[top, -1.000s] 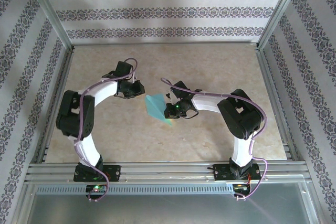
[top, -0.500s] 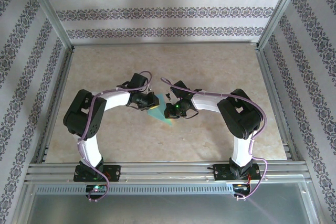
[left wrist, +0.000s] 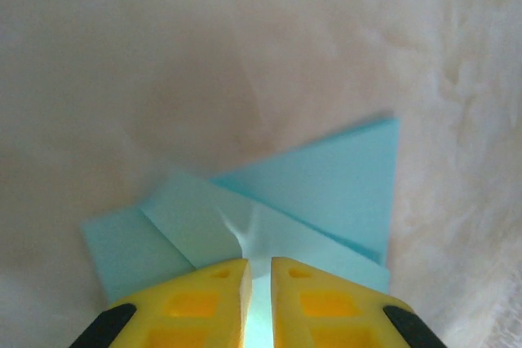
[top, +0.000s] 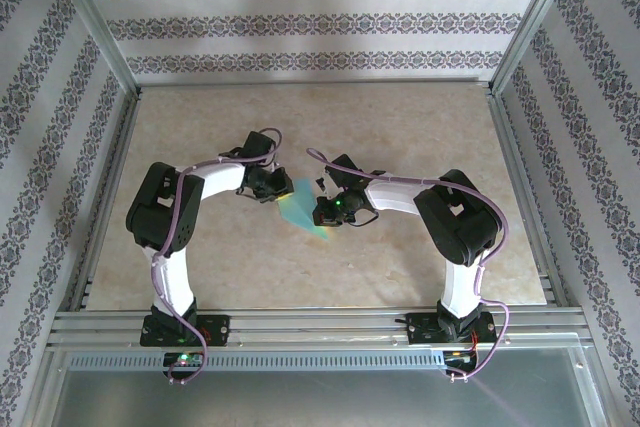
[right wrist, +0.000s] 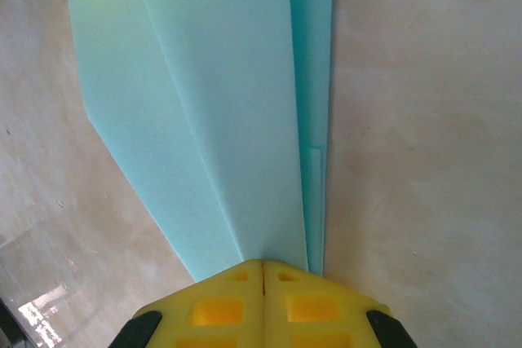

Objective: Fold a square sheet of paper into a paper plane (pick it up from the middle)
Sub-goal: Fourth fold the wing at the center of the table, then pick up the paper from the center of the table.

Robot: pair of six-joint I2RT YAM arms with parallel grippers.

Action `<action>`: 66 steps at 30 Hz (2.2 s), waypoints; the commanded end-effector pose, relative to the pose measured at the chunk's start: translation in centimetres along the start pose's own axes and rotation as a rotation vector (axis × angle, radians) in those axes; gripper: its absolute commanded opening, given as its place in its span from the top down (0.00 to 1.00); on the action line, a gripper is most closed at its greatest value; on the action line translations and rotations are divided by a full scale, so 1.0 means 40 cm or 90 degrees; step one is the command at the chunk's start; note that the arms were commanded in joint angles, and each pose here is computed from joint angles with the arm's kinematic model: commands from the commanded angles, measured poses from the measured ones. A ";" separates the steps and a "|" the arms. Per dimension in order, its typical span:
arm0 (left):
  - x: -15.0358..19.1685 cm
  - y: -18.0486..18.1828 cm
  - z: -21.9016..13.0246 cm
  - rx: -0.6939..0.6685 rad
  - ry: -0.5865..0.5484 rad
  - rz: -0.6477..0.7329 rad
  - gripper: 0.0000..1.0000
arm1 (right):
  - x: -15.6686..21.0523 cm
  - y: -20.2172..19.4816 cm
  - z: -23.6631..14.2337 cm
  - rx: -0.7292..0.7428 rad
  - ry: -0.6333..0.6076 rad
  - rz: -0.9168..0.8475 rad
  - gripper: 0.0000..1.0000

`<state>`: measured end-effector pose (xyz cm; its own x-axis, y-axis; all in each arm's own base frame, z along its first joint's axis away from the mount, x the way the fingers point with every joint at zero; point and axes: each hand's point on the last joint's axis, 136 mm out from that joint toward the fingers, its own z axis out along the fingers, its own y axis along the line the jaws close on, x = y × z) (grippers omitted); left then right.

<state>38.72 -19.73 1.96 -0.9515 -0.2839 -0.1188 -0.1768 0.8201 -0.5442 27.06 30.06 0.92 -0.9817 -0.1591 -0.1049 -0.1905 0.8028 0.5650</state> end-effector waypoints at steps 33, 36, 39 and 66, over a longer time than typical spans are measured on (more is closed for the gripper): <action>-0.021 -0.033 -0.347 0.158 -0.246 -0.059 0.20 | -0.133 0.070 -0.215 -0.036 -0.224 -0.065 0.53; -0.008 -0.015 -0.339 0.163 -0.254 -0.075 0.07 | -0.140 0.058 -0.189 -0.032 -0.210 -0.076 0.54; -0.005 0.006 -0.336 0.164 -0.271 -0.091 0.00 | -0.145 0.053 -0.158 -0.041 -0.194 -0.082 0.55; 0.004 -0.009 -0.319 0.211 -0.253 -0.090 0.00 | -0.155 0.069 -0.029 -0.095 -0.103 -0.111 0.79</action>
<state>34.98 -13.70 12.15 -0.7536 -0.5898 -0.2902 -0.1678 0.5995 -0.7826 32.76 31.53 3.61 -0.9355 -0.1525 -0.3186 -0.3279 0.7102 0.6230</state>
